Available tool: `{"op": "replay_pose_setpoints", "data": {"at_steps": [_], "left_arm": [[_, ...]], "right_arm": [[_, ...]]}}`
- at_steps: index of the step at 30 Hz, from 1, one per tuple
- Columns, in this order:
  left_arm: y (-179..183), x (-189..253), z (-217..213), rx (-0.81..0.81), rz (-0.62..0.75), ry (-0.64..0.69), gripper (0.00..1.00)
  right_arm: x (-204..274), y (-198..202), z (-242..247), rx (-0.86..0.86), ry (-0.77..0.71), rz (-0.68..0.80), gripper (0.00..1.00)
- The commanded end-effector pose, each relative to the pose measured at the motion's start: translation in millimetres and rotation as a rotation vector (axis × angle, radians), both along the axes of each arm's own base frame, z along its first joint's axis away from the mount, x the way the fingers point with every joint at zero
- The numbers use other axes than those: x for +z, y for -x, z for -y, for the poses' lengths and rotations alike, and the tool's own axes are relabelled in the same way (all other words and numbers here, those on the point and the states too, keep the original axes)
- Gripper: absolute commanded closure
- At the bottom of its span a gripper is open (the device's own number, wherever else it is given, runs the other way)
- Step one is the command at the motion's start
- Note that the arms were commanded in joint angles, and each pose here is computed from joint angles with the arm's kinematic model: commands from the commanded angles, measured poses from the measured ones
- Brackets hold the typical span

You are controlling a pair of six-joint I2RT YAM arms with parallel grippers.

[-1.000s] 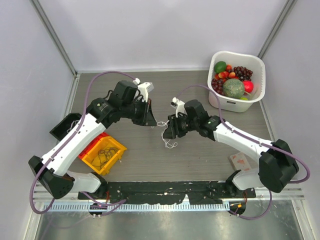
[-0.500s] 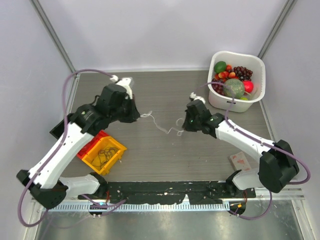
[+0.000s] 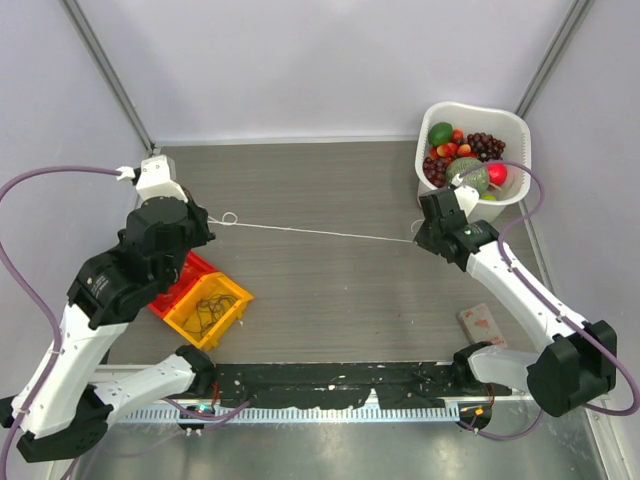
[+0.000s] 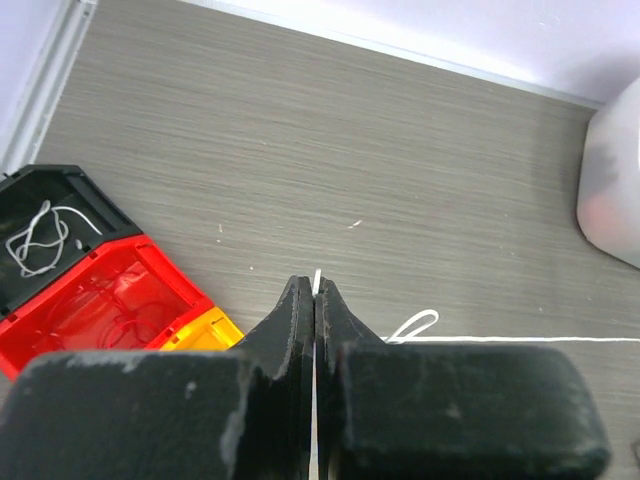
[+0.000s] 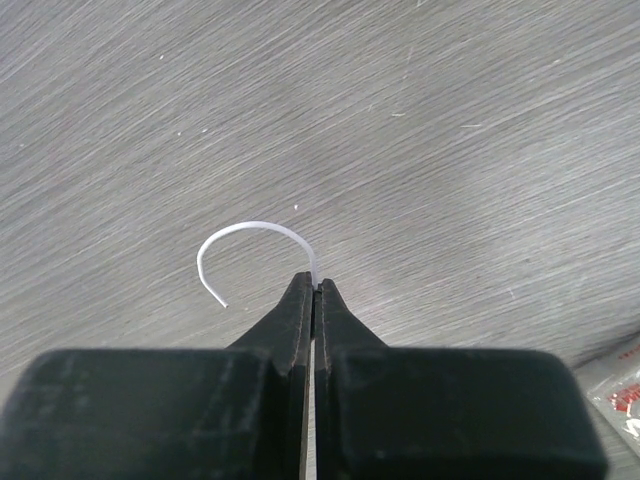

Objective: Untangle the cables

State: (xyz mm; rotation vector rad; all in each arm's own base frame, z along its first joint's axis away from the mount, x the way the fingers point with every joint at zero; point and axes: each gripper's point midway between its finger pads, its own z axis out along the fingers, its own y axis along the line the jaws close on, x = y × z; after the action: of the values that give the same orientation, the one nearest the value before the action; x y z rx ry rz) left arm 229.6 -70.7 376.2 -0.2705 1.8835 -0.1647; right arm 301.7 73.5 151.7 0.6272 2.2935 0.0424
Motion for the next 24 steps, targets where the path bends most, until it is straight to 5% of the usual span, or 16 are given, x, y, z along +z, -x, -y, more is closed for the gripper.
{"op": "replay_pose_setpoints", "data": {"at_steps": [1, 7, 14, 20, 24], "left_arm": [[0.1, 33.7, -38.2, 0.146, 0.115, -0.056, 1.0], [-28.8, -33.8, 51.6, -0.177, -0.105, -0.049, 1.0], [-33.9, -151.4, 114.5, -0.388, -0.562, -0.137, 1.0], [-24.7, -205.1, 137.5, -0.506, -0.818, -0.182, 1.0], [-9.8, -221.2, 176.9, -0.712, -0.882, -0.054, 1.0]], "right_arm": [[-15.9, 11.4, 14.8, 0.036, 0.051, -0.053, 1.0], [-15.0, 7.3, -75.3, 0.433, -0.255, -0.073, 0.96], [-32.9, 39.7, -141.7, 0.717, -0.298, -0.327, 0.42], [-33.1, 43.8, -137.3, 0.716, -0.217, -0.35, 0.39], [-25.9, 36.9, -128.4, 0.656, -0.181, -0.326, 0.4]]}}
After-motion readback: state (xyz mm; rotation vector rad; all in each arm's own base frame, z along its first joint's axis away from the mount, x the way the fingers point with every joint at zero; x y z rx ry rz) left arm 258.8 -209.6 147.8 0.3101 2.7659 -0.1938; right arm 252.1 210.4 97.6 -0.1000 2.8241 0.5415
